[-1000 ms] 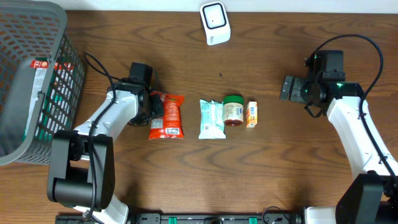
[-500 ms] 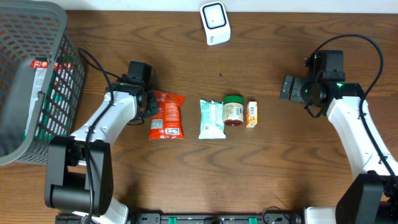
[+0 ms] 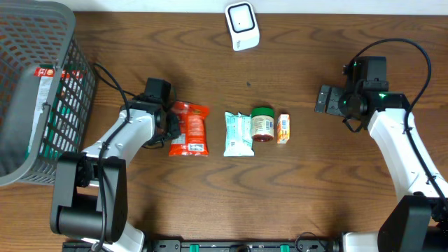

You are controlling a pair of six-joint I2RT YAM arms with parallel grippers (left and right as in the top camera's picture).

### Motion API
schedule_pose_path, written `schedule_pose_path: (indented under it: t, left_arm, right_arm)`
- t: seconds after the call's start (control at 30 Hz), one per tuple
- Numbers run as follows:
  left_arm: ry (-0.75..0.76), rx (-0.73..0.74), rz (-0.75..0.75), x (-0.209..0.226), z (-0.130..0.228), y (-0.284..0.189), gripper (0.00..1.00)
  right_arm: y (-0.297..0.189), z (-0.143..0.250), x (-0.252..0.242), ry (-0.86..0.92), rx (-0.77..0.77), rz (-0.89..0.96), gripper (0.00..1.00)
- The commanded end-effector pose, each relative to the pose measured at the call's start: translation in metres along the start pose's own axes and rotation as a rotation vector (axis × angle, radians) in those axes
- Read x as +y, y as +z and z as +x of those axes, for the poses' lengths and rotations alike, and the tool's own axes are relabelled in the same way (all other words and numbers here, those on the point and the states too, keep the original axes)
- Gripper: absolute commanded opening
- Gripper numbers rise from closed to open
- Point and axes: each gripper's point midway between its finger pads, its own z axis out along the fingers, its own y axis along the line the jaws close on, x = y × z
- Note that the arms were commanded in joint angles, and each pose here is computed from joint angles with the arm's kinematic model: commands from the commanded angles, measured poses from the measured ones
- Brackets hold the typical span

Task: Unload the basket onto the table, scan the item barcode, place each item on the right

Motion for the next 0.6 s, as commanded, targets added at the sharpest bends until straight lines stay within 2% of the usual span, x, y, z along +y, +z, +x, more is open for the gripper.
schedule_pose_path:
  t: [0.0,0.3,0.57]
  left_arm:
    - [0.013,0.036,0.073,-0.013,0.008,0.001,0.39]
    - [-0.012,0.041,0.076,-0.019,0.011,0.001,0.39]
    - [0.004,0.029,0.108,-0.054,0.023,0.000,0.39]
  right_arm:
    - [-0.007,-0.007,-0.001,-0.004,-0.027,0.004,0.99]
    - [-0.007,-0.007,-0.001,-0.004,-0.028,0.004,0.99]
    - [-0.007,-0.007,-0.001,-0.004,-0.028,0.004,0.99]
